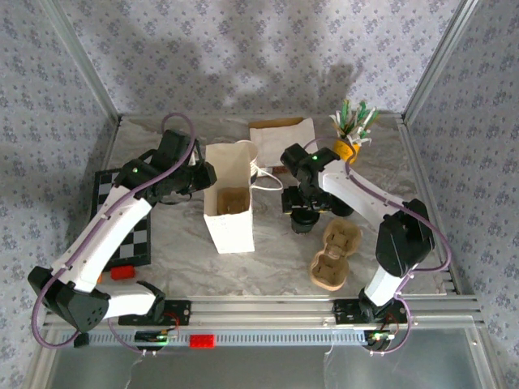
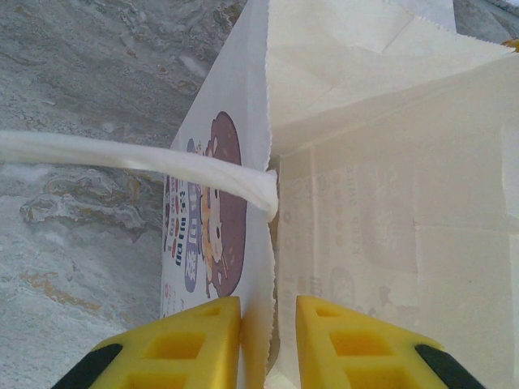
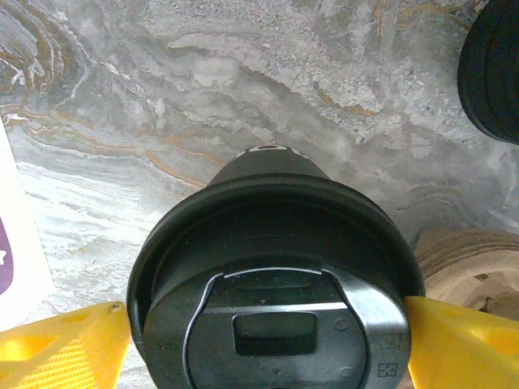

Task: Pack the takeout coffee

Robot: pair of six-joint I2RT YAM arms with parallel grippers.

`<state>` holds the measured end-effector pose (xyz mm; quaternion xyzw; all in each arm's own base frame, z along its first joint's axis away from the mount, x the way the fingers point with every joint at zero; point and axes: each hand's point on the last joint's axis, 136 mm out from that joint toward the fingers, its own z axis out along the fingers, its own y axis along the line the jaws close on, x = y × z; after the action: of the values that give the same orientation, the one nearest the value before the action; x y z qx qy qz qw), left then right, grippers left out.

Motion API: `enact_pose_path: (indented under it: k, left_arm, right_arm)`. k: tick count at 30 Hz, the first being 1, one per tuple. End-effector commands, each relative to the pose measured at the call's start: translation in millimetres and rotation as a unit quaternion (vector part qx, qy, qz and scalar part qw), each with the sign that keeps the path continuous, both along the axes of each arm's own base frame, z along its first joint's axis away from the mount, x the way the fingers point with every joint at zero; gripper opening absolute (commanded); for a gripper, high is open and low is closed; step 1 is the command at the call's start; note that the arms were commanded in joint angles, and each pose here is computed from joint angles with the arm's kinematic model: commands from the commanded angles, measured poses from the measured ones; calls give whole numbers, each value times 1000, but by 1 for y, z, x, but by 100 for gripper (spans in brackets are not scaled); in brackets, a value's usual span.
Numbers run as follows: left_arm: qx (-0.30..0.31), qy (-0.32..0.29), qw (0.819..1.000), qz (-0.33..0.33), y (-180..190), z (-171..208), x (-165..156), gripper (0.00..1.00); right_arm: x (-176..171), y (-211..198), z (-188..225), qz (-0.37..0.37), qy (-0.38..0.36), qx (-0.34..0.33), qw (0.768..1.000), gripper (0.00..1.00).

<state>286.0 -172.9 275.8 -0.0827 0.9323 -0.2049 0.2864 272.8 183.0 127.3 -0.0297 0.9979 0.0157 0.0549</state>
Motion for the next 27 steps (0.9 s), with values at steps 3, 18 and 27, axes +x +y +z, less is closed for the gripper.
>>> enact_pose_path:
  k: [3, 18, 27]
  left_arm:
    - [-2, -7, 1000, -7, 0, 8, -1, 25]
    - [-4, -2, 1000, -14, -2, 9, -2, 31]
    - [-4, 1, 1000, -15, -1, 9, -4, 31]
  right_arm:
    - [-5, -6, -3, -12, 3, -3, 1000, 86]
    - [0, -11, 0, -2, -8, -18, 1000, 84]
    - [3, -9, 9, 13, -24, -29, 999, 77]
